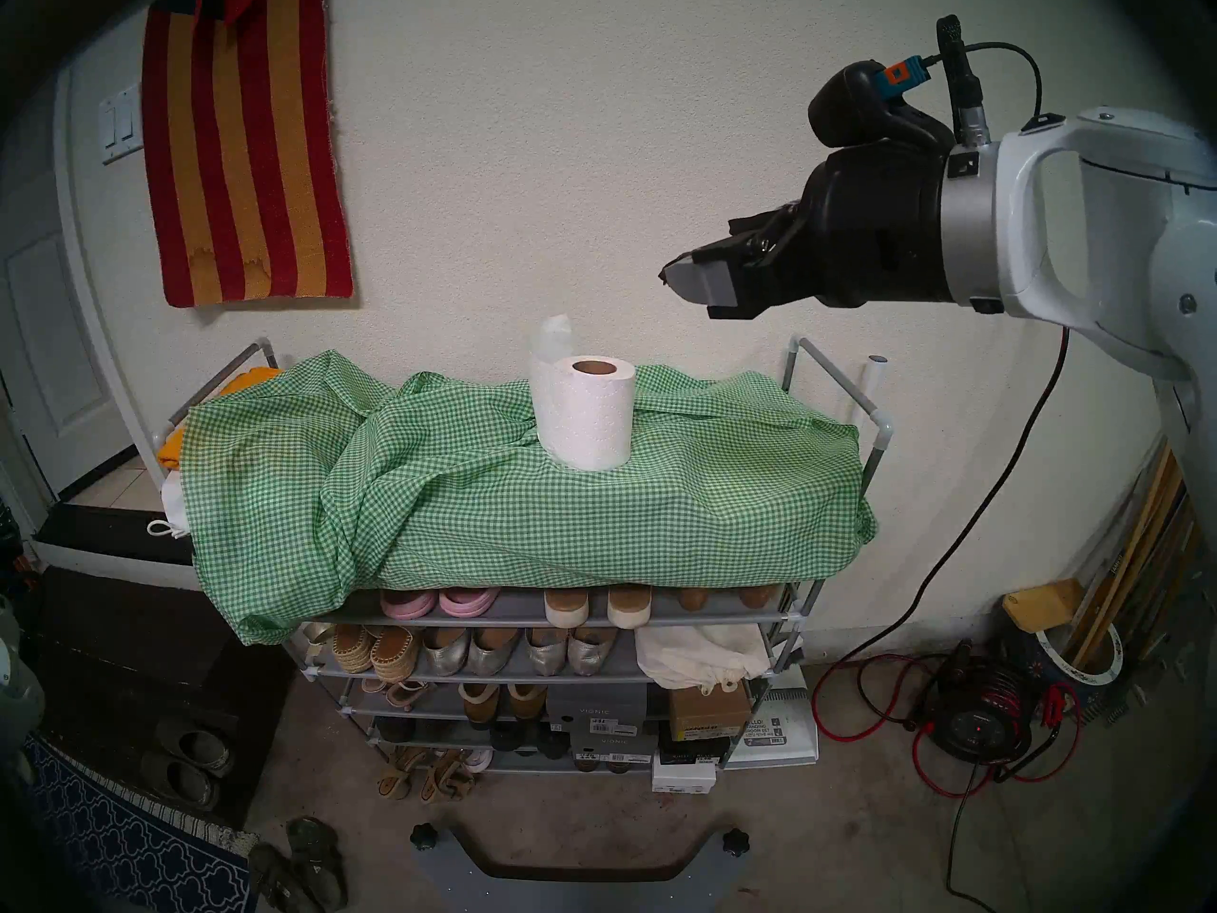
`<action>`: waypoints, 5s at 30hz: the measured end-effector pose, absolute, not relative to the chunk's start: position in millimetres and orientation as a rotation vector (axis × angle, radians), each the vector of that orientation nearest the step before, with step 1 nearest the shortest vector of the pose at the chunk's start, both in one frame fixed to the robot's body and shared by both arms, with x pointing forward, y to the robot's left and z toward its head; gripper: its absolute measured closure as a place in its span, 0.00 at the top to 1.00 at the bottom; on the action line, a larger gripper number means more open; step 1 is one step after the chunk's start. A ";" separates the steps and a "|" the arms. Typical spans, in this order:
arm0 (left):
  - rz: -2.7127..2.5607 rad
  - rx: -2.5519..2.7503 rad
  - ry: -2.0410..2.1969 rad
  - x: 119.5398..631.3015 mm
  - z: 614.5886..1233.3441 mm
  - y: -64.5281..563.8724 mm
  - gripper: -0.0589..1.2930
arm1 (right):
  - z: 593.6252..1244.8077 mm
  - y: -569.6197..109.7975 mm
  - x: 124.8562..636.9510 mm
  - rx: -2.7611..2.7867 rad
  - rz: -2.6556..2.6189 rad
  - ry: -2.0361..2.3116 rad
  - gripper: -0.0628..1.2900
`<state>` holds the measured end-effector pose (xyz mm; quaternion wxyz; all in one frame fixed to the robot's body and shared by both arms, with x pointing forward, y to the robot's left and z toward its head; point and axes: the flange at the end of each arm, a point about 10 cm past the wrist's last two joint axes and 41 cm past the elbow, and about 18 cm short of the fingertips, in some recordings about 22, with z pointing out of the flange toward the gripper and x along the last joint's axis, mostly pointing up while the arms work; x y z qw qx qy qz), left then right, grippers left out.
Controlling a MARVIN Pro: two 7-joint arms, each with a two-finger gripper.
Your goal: Lift the object off the cloth, cover the shoe rack with the cloth, put the object back
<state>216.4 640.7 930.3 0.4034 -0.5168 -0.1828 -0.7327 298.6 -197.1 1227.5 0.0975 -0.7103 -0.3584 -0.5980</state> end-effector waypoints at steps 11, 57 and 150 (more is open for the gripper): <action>-1.850 -1.305 -0.462 216.4 930.3 640.7 0.98 | 1231.3 -188.0 310.0 -2.050 -1.749 -1.063 0.96; -1.850 -1.304 -0.463 216.2 930.3 640.8 0.98 | 1229.8 -120.5 410.1 -2.077 -1.617 -1.083 0.96; -1.850 -1.304 -0.464 216.0 930.2 640.8 0.98 | 1227.8 -127.3 420.0 -2.361 -1.208 -1.651 0.96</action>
